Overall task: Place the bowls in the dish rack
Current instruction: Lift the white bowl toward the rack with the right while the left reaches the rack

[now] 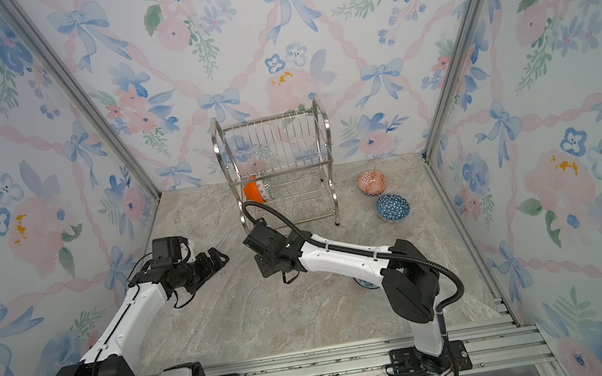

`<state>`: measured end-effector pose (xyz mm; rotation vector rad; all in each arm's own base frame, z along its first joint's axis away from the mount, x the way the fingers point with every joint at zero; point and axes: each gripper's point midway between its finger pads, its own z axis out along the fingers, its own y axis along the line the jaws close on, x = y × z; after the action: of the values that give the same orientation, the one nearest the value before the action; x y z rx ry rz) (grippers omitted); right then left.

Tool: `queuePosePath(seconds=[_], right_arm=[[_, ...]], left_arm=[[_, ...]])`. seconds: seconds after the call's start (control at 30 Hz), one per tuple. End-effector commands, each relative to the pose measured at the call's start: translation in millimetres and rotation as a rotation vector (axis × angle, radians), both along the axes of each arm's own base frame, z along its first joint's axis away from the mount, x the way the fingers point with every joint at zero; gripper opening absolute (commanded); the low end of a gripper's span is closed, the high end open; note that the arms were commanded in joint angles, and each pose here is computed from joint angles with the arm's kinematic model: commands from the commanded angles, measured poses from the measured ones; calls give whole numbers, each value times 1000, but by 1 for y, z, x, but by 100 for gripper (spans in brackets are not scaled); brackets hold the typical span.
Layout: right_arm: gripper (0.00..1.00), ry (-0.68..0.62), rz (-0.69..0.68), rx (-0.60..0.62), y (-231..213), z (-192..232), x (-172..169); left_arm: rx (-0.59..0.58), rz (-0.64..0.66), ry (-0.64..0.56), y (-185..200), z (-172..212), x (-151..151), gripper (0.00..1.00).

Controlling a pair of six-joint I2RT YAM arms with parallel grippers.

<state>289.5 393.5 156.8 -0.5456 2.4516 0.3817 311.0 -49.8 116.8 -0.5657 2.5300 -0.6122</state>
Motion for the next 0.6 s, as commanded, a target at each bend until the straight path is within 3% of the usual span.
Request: queuePosePath(seconds=[0.0,0.13,0.57], right_arm=[[0,-132,47,192,3,59,14],[0,-119,0,342,-16,76,41],[0,-155,-17,506,-60,109,113]], left_arm=[[-42,-3,-55,-13,19,17,98],[-26,-15,-89,-29,36,36,98],[-39,-39,-134,-67,68,76,98]])
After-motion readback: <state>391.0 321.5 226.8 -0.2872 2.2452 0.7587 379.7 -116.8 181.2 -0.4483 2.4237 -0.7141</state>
